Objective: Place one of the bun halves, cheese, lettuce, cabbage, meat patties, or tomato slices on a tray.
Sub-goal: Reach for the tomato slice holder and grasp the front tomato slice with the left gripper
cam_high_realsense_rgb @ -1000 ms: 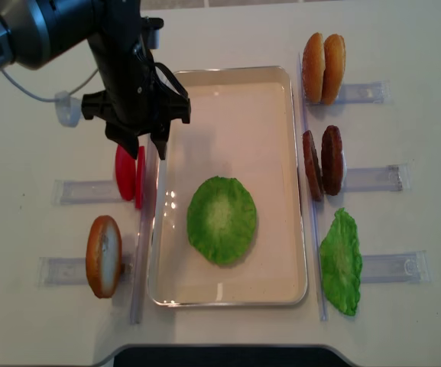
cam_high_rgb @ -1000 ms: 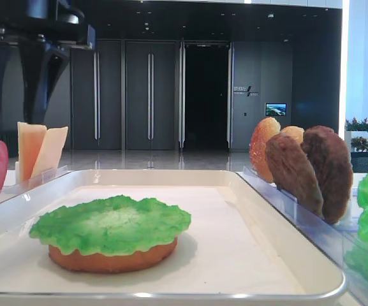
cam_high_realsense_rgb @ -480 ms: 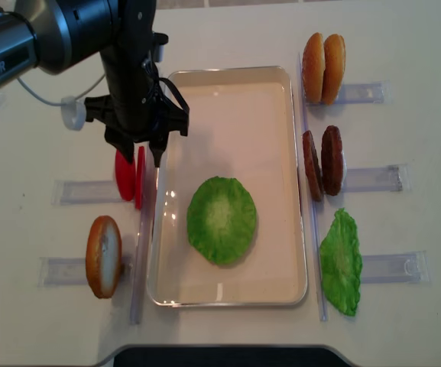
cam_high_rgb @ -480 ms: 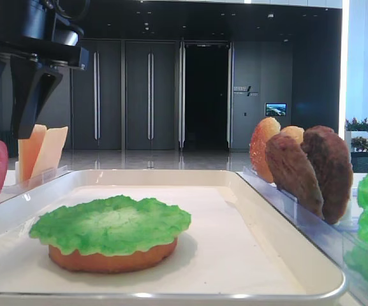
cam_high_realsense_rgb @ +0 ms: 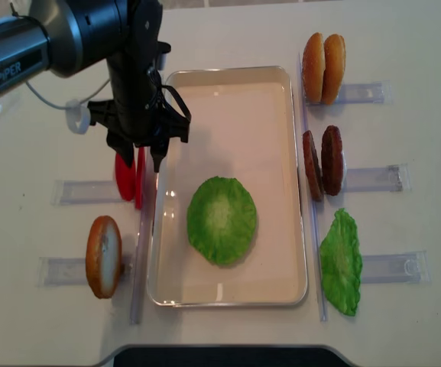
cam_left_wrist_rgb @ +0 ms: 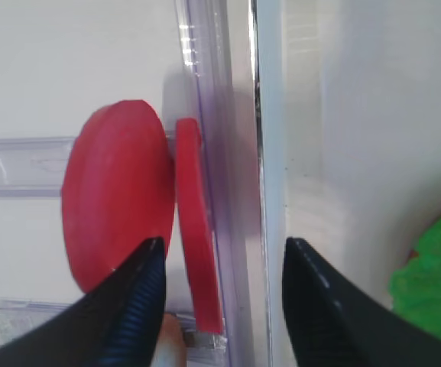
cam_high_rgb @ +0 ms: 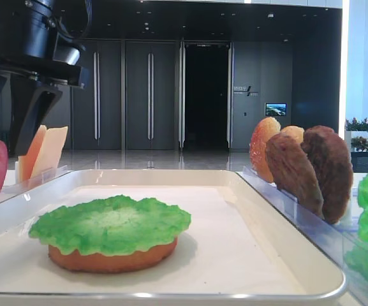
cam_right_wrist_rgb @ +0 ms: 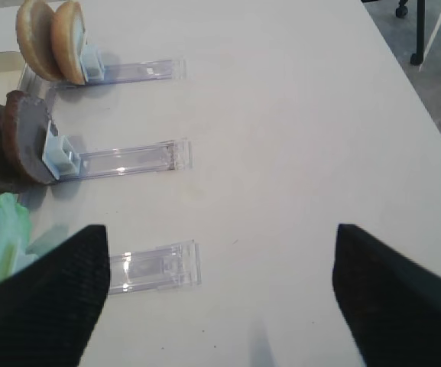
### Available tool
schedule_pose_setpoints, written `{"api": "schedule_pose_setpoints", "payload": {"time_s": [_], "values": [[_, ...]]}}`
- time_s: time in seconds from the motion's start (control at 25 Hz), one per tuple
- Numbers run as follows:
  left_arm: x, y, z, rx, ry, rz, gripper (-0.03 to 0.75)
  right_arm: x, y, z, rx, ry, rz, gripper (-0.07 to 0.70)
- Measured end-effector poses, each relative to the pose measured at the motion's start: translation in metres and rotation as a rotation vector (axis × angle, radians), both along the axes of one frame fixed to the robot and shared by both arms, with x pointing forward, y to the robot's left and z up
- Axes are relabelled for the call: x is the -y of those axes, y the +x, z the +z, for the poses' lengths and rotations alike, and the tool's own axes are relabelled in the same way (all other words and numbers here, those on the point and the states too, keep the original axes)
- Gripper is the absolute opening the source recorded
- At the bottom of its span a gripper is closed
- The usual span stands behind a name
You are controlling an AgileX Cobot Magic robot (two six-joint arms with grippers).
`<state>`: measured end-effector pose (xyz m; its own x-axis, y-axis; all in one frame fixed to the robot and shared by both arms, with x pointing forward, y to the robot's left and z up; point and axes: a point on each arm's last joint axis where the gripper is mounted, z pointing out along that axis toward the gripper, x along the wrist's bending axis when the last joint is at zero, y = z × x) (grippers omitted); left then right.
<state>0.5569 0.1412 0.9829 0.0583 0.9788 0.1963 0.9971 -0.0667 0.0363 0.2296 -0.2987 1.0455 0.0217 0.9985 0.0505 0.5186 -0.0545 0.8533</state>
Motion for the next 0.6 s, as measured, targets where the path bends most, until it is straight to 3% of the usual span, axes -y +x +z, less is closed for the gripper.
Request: {"api": "schedule_pose_setpoints", "payload": {"time_s": [0.48, 0.6], "values": [[0.001, 0.005, -0.02, -0.046, 0.038, -0.015, 0.377, 0.0, 0.0, 0.0, 0.0, 0.0, 0.0, 0.593], [0.001, 0.005, -0.021, -0.049, 0.039, -0.02, 0.321, 0.0, 0.0, 0.0, 0.0, 0.0, 0.0, 0.593]]}}
